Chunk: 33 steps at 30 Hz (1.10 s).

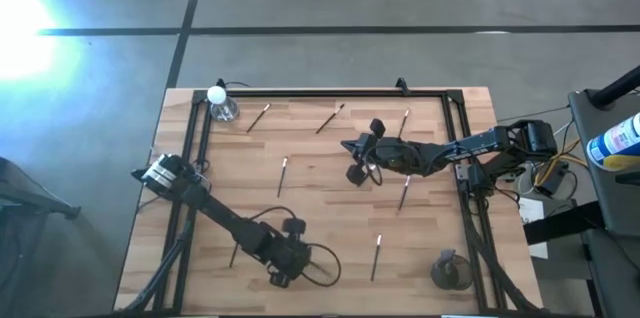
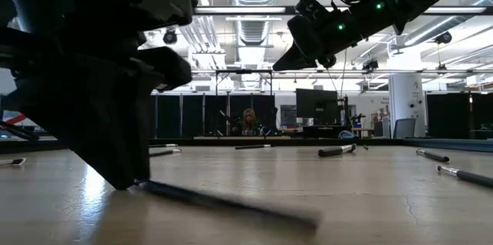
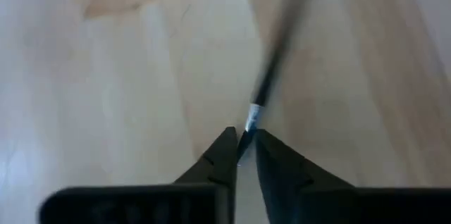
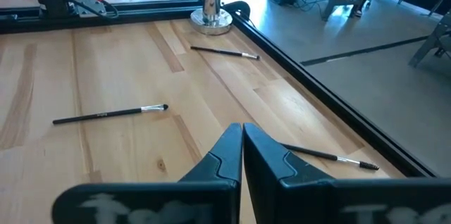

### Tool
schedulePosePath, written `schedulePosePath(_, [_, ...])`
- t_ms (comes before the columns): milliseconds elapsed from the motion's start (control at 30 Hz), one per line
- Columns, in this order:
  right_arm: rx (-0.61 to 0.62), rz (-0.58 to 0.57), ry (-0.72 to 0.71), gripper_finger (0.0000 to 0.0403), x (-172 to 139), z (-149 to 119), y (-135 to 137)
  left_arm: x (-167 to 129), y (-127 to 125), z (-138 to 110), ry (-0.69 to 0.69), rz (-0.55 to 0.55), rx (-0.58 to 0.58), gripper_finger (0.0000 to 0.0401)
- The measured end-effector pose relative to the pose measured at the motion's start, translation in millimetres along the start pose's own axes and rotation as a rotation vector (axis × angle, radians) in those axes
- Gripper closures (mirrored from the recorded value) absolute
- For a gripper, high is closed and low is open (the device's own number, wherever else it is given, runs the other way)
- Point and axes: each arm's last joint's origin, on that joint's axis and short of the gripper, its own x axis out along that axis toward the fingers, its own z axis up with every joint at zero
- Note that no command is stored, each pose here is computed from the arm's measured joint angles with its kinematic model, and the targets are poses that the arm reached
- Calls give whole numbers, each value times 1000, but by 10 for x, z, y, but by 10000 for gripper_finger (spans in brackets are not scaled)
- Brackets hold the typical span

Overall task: Pick & Place Makeup Brushes
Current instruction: Put the black liner brush into the makeup holder

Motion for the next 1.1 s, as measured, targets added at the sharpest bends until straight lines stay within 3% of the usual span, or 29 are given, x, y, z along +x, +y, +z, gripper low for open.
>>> schedulePosePath(100, [-20,42,21,394,-4,-21,19,41,-3,-87,12,25,-42,391])
schedulePosePath(233, [-49,96,28,394,-67,-41,157,95,2,-253,4,94,-87,396])
schedulePosePath(400, [-92,214,56,394,-252,-114,478,83,42,-377,-96,86,-159,399])
schedulePosePath(600, [-47,354,130,387,-455,-355,929,75,80,-497,-205,63,-191,400])
schedulePosePath(767, [-9,444,244,349,-475,-616,1209,88,102,-542,-247,83,-219,401])
schedulePosePath(1100, [-3,603,347,267,-355,-738,1659,93,116,-552,-256,101,-233,401])
